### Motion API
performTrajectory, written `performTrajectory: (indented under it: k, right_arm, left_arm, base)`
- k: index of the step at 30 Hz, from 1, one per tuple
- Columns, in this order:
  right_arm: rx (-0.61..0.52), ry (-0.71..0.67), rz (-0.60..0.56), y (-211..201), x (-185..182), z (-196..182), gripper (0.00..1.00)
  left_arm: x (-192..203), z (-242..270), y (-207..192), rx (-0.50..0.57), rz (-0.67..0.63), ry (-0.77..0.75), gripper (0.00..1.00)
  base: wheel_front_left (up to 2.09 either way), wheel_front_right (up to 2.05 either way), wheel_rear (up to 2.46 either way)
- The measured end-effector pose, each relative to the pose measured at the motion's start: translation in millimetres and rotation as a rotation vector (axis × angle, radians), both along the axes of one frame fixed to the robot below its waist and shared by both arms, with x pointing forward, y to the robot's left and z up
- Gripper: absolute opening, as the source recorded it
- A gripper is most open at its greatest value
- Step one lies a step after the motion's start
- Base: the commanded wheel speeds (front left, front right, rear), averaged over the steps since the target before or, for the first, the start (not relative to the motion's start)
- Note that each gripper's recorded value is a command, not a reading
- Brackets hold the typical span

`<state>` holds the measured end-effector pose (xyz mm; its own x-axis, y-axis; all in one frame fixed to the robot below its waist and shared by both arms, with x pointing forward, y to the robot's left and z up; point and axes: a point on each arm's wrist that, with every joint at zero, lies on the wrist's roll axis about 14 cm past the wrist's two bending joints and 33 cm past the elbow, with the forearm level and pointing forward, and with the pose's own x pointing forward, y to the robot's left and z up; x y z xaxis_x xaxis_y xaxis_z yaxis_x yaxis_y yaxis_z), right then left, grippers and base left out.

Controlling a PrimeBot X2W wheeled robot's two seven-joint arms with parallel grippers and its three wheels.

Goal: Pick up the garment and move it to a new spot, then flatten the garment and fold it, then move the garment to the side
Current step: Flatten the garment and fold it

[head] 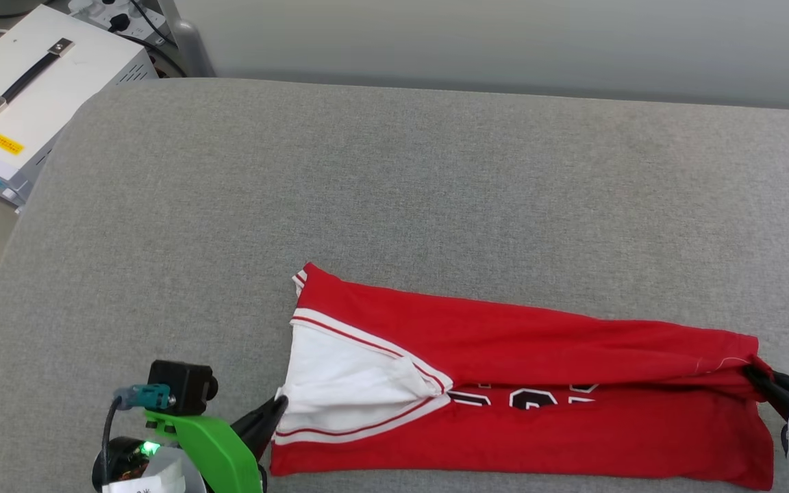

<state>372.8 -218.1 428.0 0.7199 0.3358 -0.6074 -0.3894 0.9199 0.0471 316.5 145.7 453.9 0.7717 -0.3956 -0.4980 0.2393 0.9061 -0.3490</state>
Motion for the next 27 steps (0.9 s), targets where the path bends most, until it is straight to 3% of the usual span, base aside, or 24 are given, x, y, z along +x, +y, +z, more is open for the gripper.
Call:
performTrajectory:
  k: [7, 8, 9, 10, 16, 27]
  right_arm:
    - [-0.033, 0.030, 0.033, -1.3, -9.4, -12.4, 0.00]
    - [-0.054, 0.028, 0.052, -1.7, -11.2, -14.3, 0.26]
    - [-0.073, 0.028, 0.063, -3.5, -12.5, -16.0, 0.69]
    - [-0.079, 0.030, 0.066, -4.8, -13.2, -17.0, 1.00]
    - [-0.027, 0.029, 0.047, -1.0, -16.3, -13.5, 1.00]
    - [0.084, -0.062, -0.067, -6.6, 1.5, 46.4, 1.00]
  left_arm:
    - [-11.6, -18.9, -5.0, 0.007, -0.030, 0.074, 0.00]
    - [-12.3, -21.7, -4.1, 0.011, -0.030, 0.082, 0.18]
    - [-12.3, -23.8, -3.3, 0.013, -0.028, 0.085, 0.38]
    - [-13.5, -26.9, -3.5, 0.016, -0.033, 0.091, 1.00]
    - [-16.5, -35.2, -4.5, 0.018, -0.033, 0.098, 1.00]
    - [20.5, 23.0, 7.7, -0.036, 0.102, -0.220, 1.00]
  base:
    - [0.00, 0.00, 0.00]
    - [0.00, 0.00, 0.00]
    - [0.00, 0.00, 0.00]
    - [0.00, 0.00, 0.00]
    - [0.00, 0.00, 0.00]
    - [0.00, 0.00, 0.00]
